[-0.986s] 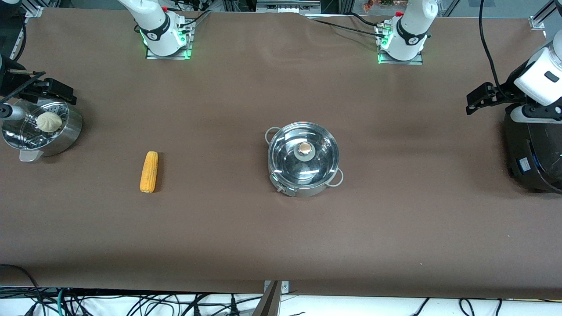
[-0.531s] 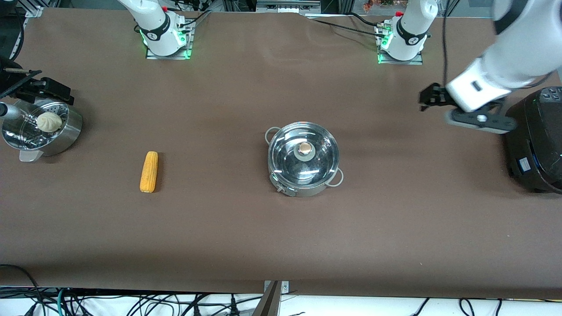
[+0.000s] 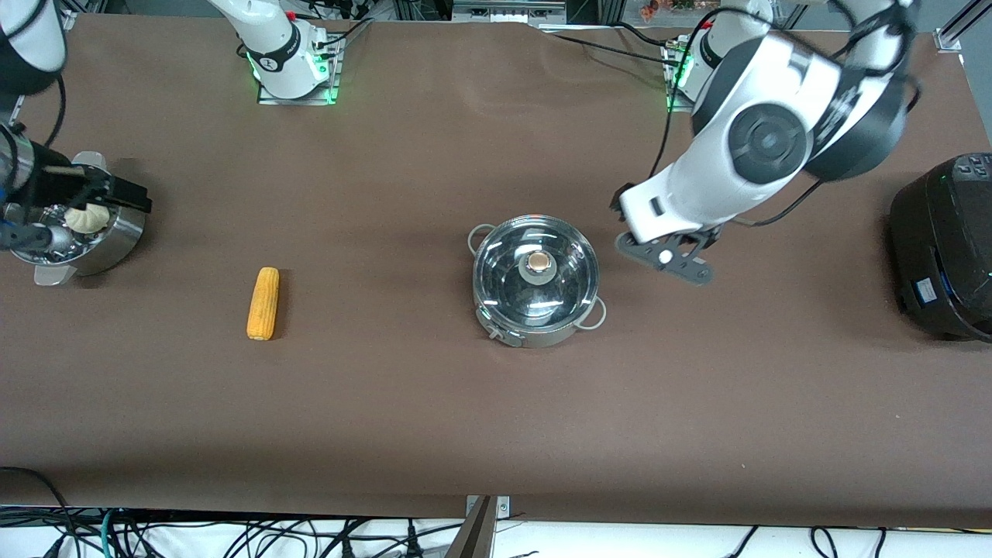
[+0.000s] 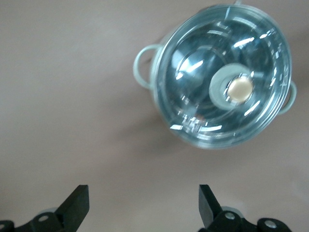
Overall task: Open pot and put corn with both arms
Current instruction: 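Reach the left gripper to the lid knob while the right gripper reaches the corn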
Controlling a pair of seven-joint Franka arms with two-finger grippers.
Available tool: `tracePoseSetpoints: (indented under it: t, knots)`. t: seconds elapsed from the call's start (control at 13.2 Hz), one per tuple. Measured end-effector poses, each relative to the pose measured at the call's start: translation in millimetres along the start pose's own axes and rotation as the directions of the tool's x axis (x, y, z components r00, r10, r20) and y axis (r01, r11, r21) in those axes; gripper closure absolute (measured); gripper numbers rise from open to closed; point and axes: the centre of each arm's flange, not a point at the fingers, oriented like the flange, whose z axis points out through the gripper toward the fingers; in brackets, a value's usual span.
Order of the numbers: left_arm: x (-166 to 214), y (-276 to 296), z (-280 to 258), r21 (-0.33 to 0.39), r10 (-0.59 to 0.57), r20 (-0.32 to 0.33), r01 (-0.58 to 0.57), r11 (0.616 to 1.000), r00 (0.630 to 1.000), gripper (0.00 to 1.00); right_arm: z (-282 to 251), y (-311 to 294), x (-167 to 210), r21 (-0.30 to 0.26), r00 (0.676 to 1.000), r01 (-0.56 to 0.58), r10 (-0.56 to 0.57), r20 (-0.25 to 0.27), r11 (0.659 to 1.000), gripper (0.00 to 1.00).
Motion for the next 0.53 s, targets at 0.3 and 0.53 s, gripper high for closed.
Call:
tracePoseSetpoints:
  t: [0.3,0.53]
  knots:
    - [26.5,47.3,28.5,0.001,-0.052,-0.03,0.052,0.999,0.998,0.0,42.6,-11.6,38.3,0.016,1.0,0.014,-0.014,-0.026,1.0,0.0]
    - [36.6,86.0,43.8,-0.014,-0.156,-0.083,0.156,0.988,0.984,0.0,84.5,-28.3,63.8,0.052,0.998,0.025,-0.022,-0.06,0.998,0.0]
